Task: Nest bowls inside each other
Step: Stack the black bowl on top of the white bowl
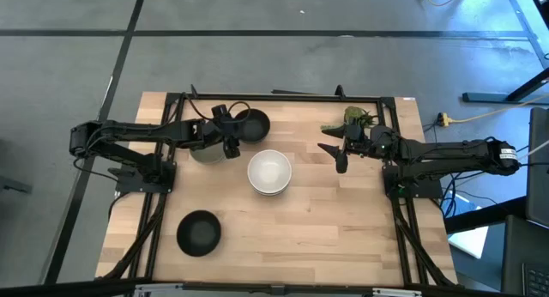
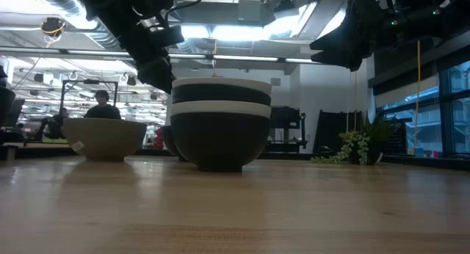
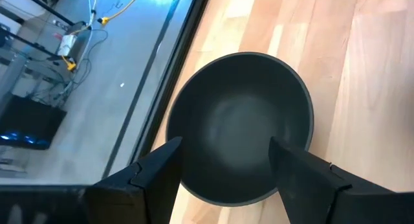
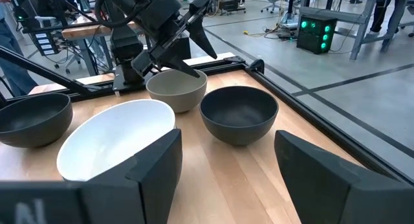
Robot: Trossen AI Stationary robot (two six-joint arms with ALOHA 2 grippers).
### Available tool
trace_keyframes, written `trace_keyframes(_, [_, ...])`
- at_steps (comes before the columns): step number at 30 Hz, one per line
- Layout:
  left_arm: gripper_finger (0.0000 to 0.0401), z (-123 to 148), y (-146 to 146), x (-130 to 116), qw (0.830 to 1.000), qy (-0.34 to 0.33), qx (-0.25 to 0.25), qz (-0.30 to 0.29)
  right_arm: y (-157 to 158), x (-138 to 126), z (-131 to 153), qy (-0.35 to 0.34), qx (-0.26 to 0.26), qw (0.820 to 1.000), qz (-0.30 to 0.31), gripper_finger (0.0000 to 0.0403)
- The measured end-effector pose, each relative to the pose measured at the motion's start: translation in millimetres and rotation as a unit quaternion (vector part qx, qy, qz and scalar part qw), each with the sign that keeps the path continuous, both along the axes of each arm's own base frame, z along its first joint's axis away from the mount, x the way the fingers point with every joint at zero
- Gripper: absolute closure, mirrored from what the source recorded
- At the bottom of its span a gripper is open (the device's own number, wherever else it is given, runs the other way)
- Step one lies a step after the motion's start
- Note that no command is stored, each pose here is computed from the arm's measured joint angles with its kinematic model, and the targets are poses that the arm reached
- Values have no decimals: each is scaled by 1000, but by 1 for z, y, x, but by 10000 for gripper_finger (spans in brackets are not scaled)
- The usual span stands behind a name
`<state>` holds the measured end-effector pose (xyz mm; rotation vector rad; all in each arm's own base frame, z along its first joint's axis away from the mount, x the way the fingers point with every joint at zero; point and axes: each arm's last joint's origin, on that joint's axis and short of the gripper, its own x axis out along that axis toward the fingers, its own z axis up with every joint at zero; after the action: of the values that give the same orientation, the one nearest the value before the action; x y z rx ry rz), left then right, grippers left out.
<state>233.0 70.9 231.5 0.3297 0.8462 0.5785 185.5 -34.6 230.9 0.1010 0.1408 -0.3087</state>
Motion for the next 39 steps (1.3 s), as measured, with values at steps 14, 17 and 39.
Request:
trace_keyframes(14, [179,0,-1,1,1000,-1,-11,-18,0,0,0,0,1,1000,0,155])
trace_keyframes(17, [179,-2,-3,1,998,7,-34,-55,0,0,0,0,1,1000,0,155])
trace_keyframes(39, [179,-44,0,17,985,100,-90,-104,0,0,0,-1,6,1000,-1,155])
